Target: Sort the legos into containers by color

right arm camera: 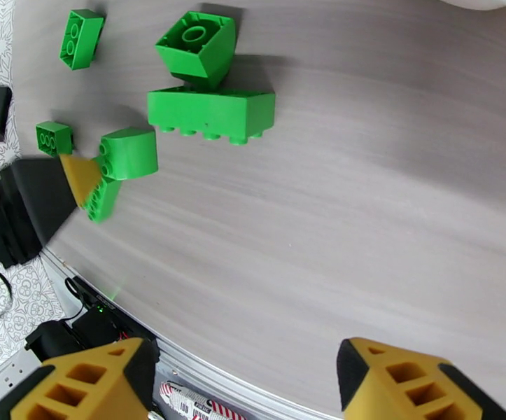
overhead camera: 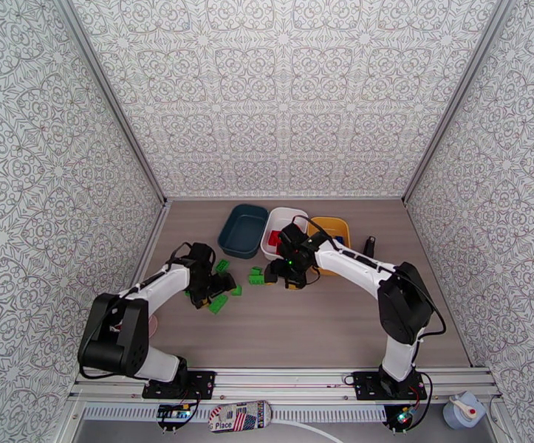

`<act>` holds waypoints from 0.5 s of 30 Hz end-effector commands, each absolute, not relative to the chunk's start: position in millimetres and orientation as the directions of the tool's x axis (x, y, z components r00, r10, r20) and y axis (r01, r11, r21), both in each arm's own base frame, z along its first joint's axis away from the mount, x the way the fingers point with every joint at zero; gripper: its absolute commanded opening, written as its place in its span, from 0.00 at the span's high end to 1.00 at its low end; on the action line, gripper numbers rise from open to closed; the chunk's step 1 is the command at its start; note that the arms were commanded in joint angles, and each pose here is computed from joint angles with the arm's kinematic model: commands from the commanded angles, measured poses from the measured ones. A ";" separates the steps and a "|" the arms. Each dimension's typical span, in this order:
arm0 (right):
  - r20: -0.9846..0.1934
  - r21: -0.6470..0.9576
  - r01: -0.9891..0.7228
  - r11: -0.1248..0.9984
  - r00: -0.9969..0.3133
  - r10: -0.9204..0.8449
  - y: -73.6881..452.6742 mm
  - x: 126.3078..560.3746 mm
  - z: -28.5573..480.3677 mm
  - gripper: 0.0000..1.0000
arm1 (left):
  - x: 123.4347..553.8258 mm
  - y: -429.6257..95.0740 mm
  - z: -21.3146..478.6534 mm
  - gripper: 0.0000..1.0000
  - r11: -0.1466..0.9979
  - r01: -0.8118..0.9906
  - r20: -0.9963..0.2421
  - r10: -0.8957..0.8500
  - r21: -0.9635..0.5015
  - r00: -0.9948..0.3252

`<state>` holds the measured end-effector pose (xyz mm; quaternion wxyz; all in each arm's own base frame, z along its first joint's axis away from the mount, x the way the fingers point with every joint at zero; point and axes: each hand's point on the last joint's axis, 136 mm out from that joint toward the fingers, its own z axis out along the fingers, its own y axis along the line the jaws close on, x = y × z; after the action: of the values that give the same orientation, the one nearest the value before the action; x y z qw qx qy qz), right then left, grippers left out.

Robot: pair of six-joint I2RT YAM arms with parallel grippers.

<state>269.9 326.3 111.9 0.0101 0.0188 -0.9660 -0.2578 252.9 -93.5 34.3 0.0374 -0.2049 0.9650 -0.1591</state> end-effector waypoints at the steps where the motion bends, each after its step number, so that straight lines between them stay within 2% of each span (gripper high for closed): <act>1: -0.017 0.508 -0.033 0.861 -0.999 -0.028 327.2 271.3 121.1 0.27 | 239.4 -105.2 39.2 0.08 0.848 -0.376 -0.002 -0.406 -0.374 -0.914; 7: -0.018 0.511 -0.037 0.859 -0.999 -0.032 329.9 273.8 121.6 0.27 | 219.0 -102.5 36.1 0.09 0.851 -0.402 -0.009 -0.430 -0.337 -0.903; 15: -0.017 0.510 -0.043 0.859 -0.999 -0.040 330.1 273.1 120.3 0.29 | 229.7 -84.6 31.2 0.21 0.918 -0.375 -0.017 -0.380 -0.130 -0.925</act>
<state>270.3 326.7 112.2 0.0094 0.0180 -0.9658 -0.2586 223.1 -92.7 27.6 0.0194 -0.2073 0.9722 -0.1074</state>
